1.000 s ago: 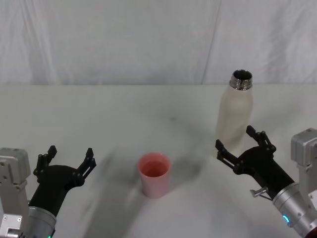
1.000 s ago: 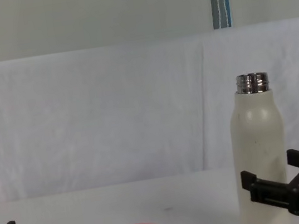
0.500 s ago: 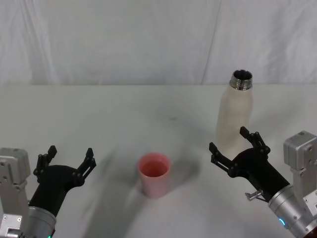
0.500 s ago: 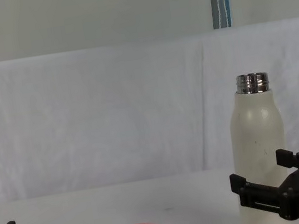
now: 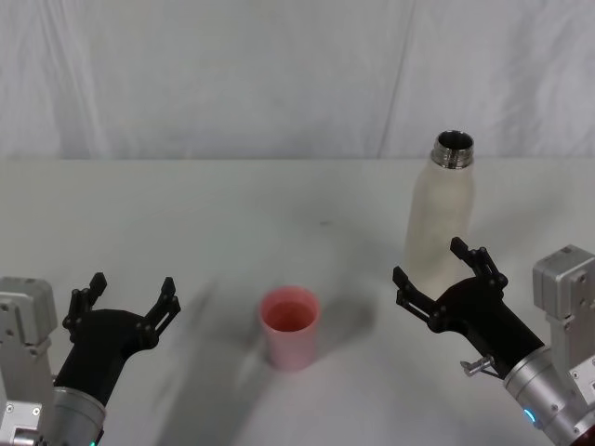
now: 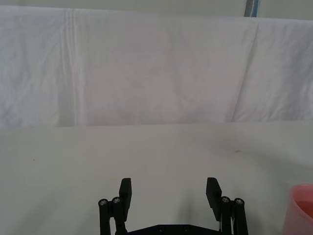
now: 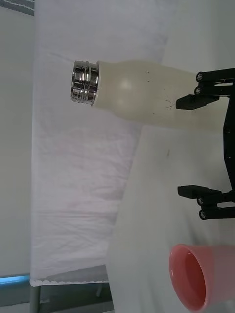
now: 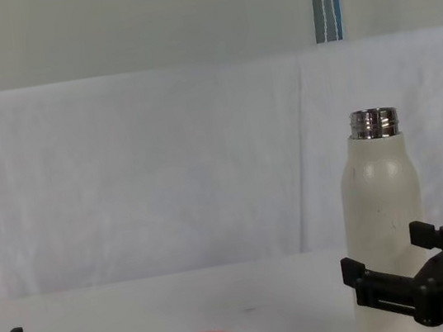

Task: Grasp the thermos with one hand and pour water into the cup lid.

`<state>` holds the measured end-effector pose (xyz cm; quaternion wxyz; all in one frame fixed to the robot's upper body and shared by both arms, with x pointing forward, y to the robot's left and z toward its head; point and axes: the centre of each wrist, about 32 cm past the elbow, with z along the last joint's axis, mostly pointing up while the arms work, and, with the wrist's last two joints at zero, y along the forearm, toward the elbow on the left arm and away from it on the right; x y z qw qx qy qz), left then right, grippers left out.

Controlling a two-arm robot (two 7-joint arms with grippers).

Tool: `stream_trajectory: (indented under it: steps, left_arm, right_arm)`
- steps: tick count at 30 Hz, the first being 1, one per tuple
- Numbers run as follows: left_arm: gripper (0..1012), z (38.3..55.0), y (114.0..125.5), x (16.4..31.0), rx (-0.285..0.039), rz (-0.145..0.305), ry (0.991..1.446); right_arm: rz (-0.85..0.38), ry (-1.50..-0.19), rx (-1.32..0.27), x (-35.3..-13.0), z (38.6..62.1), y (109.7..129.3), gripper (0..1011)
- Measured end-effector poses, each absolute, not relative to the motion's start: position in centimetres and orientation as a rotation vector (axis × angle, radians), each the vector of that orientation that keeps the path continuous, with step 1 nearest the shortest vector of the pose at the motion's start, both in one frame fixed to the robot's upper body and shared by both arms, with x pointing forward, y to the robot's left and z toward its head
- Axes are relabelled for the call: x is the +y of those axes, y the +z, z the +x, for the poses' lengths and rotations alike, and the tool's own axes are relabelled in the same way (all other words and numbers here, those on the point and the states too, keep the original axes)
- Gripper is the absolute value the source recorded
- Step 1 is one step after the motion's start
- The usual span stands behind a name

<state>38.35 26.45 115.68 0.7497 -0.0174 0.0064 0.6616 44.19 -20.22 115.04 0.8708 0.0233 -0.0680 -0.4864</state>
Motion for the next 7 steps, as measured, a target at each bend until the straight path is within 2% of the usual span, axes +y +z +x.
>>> stream_trajectory:
  steps: [7]
  left_arm:
    - [1001, 38.35, 115.68, 26.45, 0.014, -0.038, 1.446]
  right_arm:
    - [0.050, -1.017, -0.142, -20.23, 44.19, 115.04, 1000]
